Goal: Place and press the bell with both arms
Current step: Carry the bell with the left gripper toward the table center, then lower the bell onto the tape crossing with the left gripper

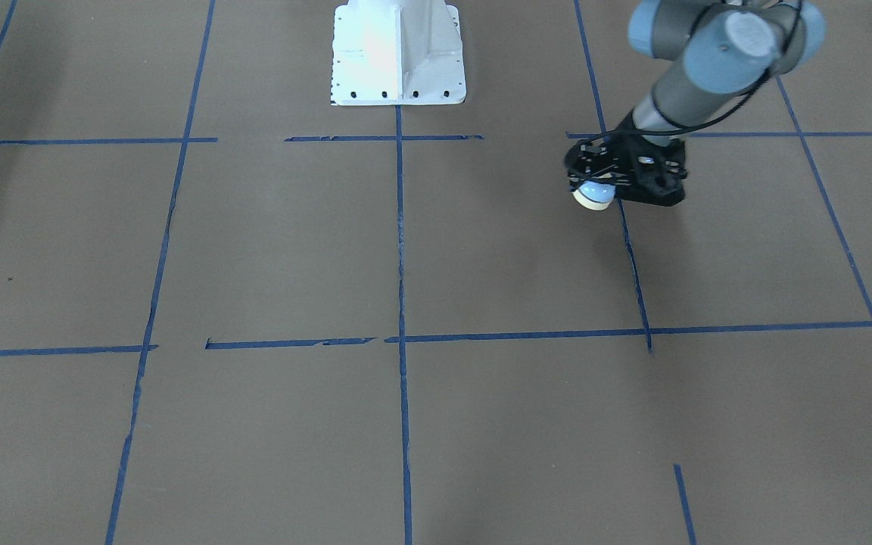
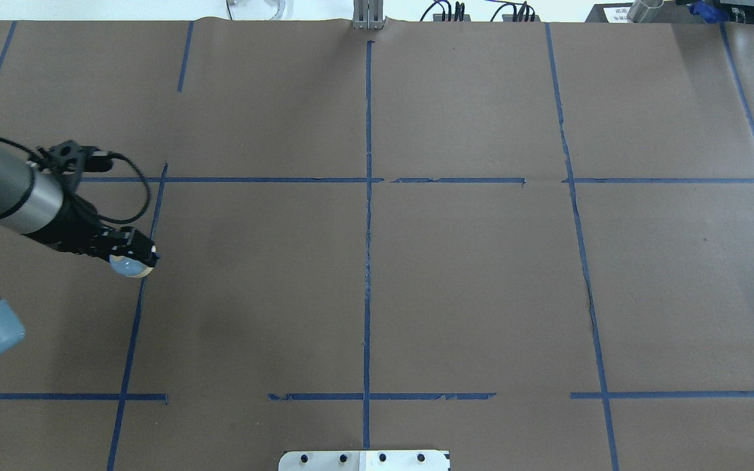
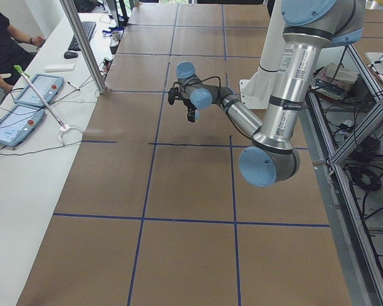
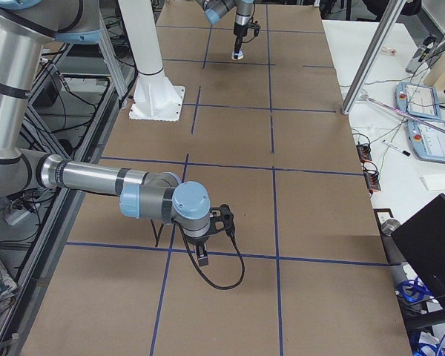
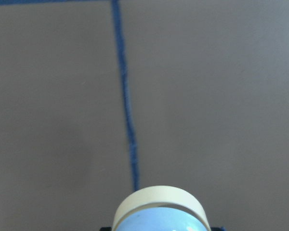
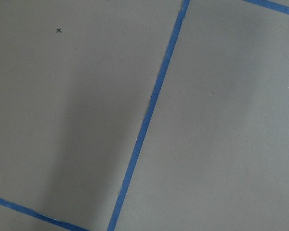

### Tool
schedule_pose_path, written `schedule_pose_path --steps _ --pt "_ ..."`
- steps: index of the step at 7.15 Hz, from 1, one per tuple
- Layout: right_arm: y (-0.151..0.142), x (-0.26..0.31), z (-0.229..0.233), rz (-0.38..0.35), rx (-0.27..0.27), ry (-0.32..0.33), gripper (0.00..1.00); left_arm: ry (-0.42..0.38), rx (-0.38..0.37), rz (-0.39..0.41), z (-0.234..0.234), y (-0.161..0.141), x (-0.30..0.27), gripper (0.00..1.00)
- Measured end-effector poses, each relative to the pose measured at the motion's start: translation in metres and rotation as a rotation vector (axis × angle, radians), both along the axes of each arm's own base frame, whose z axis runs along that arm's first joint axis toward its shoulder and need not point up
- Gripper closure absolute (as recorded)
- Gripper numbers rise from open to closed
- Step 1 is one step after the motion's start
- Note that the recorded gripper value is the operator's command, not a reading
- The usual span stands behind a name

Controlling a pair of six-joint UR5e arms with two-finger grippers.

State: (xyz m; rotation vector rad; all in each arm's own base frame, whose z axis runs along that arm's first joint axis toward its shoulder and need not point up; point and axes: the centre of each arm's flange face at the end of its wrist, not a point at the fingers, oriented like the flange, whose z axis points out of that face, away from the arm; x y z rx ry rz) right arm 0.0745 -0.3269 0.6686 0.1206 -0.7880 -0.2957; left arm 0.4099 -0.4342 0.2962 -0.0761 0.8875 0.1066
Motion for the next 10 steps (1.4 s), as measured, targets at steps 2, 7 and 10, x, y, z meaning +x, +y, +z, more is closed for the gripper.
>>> schedule_pose_path --steps 2,7,10 --pt "0.000 0.000 0.000 0.000 0.000 0.000 0.00 -0.077 -0.075 -0.048 -0.069 -0.024 0.085 0.98" --pt "0.000 0.000 0.000 0.001 -0.001 -0.001 0.00 -0.121 -0.175 -0.121 -0.137 -0.094 0.216 0.96" --pt "-0.001 0.000 -0.001 0.002 -0.001 -0.002 0.00 -0.114 -0.171 -0.121 -0.132 -0.103 0.231 0.88"
